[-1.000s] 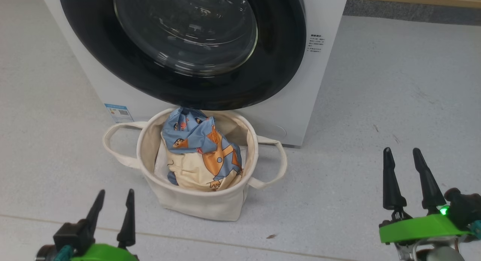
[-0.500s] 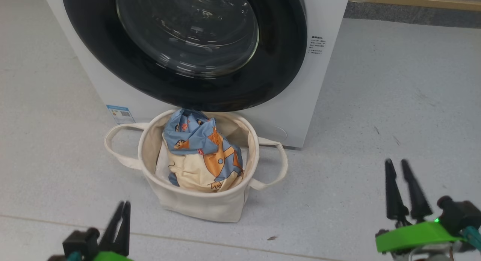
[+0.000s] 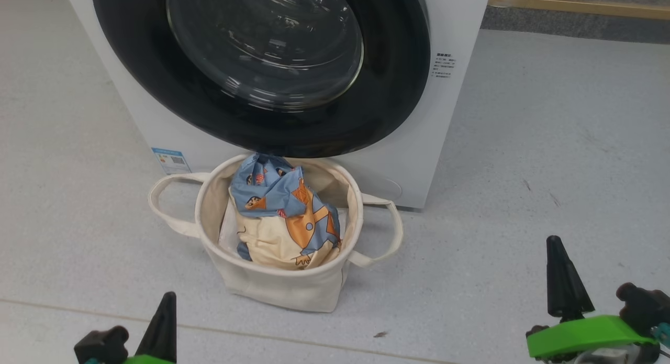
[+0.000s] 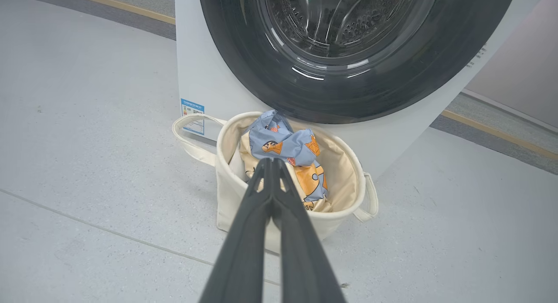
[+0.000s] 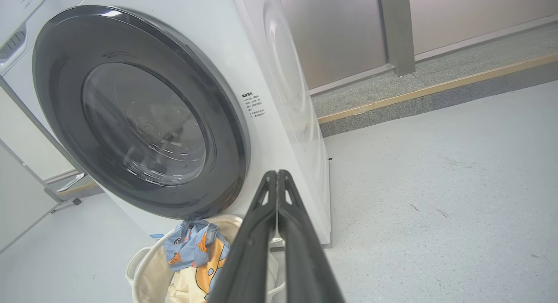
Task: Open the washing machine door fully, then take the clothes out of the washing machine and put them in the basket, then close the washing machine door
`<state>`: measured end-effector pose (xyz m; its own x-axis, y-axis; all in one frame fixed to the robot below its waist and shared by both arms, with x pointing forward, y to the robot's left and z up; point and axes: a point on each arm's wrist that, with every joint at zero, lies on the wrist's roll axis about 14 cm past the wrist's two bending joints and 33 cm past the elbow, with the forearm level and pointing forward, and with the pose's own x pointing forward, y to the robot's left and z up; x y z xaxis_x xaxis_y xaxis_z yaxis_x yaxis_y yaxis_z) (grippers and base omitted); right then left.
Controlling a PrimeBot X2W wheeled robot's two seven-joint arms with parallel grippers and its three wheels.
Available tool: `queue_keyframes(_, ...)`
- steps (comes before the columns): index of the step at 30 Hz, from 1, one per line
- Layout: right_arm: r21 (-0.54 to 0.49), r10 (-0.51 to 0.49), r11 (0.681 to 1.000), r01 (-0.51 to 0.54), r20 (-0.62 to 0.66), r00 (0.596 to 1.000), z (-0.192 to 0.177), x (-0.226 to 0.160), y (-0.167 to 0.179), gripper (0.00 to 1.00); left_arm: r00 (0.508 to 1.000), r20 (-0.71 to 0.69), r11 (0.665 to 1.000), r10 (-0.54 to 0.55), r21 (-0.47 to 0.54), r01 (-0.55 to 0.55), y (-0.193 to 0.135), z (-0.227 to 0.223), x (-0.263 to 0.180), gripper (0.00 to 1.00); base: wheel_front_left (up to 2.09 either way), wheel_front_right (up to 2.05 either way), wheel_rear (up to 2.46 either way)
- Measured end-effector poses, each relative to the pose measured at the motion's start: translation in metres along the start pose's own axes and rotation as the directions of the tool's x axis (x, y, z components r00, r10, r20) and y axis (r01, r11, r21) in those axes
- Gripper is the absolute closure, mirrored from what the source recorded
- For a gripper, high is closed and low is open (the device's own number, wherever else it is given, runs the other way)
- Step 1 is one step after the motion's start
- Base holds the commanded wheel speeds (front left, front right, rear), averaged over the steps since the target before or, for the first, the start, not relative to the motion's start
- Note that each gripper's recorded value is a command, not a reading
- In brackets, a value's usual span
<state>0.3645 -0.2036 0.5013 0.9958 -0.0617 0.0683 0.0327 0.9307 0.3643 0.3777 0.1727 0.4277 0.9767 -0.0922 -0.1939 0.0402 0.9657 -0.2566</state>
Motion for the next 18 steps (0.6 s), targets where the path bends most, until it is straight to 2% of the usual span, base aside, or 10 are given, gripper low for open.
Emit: queue_keyframes(18,0.196,-0.038,0.980,0.043,-0.031,0.999,-0.0060,0.0000,-0.0050,1.00,0.999,0.016,0.977,0.041,-0.210,-0.036,0.0045,0.0082,-0.0010,1.00,0.00,0.00,0.00)
